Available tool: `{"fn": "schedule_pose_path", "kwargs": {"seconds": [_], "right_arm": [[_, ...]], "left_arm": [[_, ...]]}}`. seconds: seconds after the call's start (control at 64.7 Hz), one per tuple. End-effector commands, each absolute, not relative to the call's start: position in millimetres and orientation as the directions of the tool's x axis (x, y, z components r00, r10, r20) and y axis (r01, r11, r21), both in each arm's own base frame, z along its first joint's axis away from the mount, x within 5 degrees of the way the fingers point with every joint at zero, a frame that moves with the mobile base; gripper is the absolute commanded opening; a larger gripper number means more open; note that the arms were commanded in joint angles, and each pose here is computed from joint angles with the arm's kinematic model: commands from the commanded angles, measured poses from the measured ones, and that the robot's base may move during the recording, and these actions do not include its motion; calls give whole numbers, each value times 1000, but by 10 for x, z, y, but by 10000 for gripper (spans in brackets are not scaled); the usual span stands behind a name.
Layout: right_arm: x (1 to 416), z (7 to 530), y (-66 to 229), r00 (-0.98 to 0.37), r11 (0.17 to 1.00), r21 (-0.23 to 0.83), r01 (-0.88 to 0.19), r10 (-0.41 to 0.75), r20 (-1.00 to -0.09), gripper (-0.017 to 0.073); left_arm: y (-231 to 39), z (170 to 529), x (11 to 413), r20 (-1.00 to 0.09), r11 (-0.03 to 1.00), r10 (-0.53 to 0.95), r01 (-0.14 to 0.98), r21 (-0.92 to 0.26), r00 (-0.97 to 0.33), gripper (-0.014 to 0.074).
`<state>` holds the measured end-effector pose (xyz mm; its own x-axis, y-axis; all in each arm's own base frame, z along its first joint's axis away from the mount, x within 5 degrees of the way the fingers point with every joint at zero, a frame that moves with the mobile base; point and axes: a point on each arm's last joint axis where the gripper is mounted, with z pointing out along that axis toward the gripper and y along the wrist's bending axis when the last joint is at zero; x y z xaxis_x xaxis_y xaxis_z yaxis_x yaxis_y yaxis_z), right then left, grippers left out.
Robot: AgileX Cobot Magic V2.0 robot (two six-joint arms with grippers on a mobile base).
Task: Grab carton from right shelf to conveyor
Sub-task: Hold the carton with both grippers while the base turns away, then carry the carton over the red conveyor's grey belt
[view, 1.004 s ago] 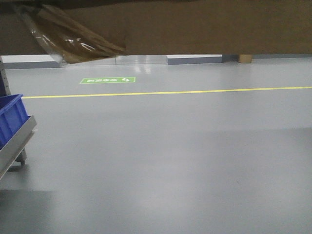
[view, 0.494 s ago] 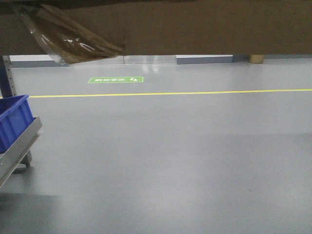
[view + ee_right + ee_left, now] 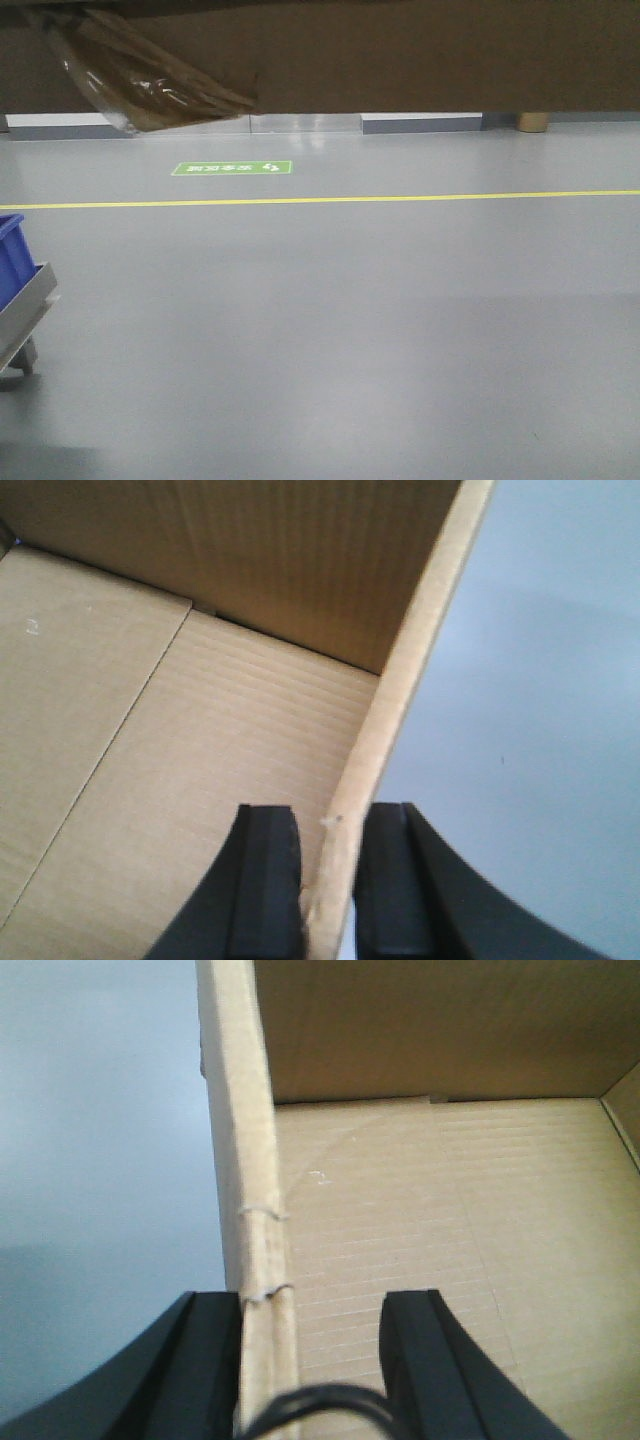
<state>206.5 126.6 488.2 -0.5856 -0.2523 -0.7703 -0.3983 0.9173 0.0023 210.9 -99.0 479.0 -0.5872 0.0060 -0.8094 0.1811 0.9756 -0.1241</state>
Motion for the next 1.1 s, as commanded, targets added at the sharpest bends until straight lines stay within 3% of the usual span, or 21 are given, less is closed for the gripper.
{"fn": "schedule_pose_path", "kwargs": {"seconds": [0.0, 1.082], "right_arm": [[2034, 4945, 1355, -541, 883, 64, -465, -226, -810, -69], [2034, 4945, 1355, -541, 883, 64, -465, -226, -810, -69]], "left_arm": [[-1102, 4893, 2077, -851, 941, -24, 276, -197, -524, -16], [-1098, 4887, 2096, -855, 945, -16, 270, -182, -519, -16]]}}
